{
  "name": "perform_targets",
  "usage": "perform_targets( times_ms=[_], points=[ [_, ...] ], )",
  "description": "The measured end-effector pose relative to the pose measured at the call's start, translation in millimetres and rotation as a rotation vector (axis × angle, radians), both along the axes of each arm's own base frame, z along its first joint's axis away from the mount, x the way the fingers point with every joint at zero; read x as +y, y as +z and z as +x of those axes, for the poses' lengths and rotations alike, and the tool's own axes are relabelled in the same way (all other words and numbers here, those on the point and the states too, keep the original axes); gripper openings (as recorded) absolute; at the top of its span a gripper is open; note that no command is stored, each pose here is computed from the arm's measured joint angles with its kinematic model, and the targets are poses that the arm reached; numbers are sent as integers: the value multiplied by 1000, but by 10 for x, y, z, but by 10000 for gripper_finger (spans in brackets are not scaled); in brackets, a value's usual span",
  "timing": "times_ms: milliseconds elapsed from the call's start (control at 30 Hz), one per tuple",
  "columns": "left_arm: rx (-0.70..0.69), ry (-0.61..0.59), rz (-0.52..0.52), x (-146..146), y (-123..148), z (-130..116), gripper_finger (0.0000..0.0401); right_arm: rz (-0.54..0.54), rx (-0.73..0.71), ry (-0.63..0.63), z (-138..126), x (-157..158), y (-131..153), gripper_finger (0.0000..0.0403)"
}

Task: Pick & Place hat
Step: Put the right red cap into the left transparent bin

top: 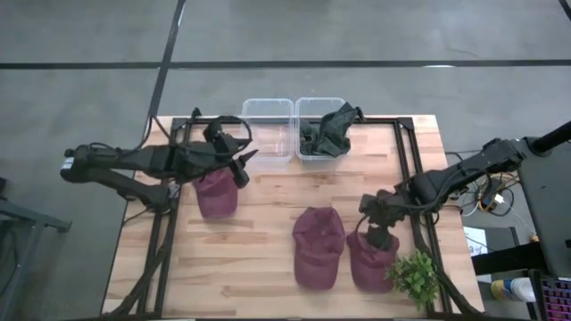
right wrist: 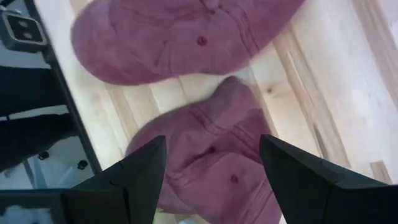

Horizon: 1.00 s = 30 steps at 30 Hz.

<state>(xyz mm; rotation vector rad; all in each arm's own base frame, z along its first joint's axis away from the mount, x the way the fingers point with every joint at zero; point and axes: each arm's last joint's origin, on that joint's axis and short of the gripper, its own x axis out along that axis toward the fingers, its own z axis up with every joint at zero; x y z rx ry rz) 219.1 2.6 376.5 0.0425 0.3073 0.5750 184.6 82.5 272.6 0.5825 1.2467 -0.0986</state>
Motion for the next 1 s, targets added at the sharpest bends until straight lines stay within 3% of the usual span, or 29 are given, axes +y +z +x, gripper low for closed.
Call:
perform_targets(
  times_ms=[333, 800, 1000],
  points=[
    [23, -10, -77, -99, -98, 11, 147, 31, 27, -7, -10, 7, -32, 264],
    [66, 9, -84, -94, -148, -8, 147, 27, 61, -6, -34, 0, -129, 361],
    [74, 10, -82, -94, -161, -10, 147, 13, 46, -19, -25, 0, -132, 368]
  ],
)
